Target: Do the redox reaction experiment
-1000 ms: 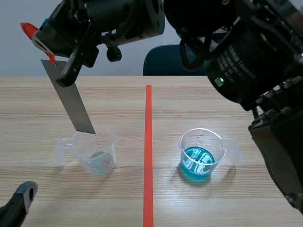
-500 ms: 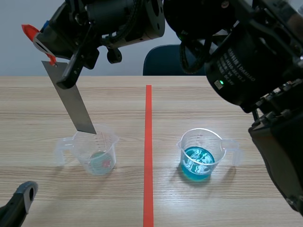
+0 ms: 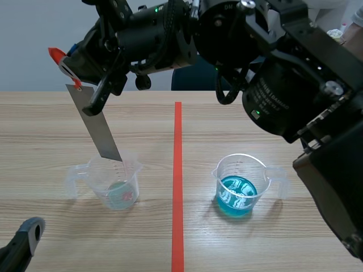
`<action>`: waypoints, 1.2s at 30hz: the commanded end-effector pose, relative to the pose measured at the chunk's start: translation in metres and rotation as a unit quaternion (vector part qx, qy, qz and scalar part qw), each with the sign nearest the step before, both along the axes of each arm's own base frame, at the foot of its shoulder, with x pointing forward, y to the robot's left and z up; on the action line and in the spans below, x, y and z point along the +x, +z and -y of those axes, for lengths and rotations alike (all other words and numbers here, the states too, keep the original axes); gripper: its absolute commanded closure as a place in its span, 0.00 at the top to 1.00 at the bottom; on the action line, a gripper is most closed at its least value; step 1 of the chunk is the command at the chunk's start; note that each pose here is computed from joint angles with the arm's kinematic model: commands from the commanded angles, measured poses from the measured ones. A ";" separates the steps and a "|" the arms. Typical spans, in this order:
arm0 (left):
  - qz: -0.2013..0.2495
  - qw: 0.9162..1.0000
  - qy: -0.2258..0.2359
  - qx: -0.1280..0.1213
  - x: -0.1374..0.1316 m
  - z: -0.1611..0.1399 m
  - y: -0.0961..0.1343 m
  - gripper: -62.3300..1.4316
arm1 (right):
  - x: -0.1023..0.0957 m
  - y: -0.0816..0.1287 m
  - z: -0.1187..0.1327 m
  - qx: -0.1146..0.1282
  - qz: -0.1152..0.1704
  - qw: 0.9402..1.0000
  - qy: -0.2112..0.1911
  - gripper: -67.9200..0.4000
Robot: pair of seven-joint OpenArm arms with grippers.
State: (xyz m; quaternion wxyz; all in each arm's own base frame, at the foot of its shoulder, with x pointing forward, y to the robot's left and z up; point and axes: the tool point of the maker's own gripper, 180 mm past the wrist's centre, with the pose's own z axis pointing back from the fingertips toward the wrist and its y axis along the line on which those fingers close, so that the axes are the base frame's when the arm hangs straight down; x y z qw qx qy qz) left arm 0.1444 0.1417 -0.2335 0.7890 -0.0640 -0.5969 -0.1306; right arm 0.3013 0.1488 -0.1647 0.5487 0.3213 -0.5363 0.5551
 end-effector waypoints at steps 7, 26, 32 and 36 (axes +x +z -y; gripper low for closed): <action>0.015 1.000 -0.003 -0.007 0.002 0.004 0.010 1.00 | 0.004 -0.016 -0.009 0.001 0.009 1.000 0.012 0.02; 0.015 1.000 -0.003 -0.007 0.002 0.004 0.010 1.00 | -0.005 -0.069 -0.017 -0.031 0.050 0.997 0.053 0.02; 0.015 1.000 -0.003 -0.007 0.002 0.004 0.010 1.00 | -0.010 -0.080 -0.016 -0.050 0.061 0.995 0.059 0.02; 0.015 1.000 -0.003 -0.007 0.002 0.004 0.010 1.00 | -0.011 -0.087 -0.015 -0.064 0.065 0.994 0.059 0.02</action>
